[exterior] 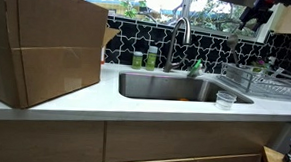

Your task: Remove the black and silver serving spoon from the sink and put it in the drying rack

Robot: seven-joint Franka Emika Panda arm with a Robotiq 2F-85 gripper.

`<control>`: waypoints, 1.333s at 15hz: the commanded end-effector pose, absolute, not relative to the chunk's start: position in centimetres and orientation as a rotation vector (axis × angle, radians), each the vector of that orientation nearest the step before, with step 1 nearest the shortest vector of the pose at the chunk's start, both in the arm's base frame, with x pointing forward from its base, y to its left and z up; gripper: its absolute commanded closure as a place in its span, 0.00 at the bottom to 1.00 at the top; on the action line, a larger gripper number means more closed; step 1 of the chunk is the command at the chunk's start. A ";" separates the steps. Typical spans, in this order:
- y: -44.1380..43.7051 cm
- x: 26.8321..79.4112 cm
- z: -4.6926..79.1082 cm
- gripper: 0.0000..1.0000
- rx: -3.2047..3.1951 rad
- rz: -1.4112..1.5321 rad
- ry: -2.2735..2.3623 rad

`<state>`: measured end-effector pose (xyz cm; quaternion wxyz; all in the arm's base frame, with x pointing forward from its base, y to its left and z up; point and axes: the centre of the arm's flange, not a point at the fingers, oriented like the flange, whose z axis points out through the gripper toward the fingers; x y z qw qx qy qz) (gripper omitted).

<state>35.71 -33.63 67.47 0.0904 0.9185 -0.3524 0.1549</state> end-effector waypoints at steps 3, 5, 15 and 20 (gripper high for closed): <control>-30.8 36.2 73.9 0.00 2.956 0.391 -0.964; -30.0 36.3 75.4 0.00 2.968 0.408 -0.933; -33.0 34.9 77.4 0.00 2.572 0.473 -0.759; -36.1 35.9 74.9 0.00 2.318 0.340 -0.787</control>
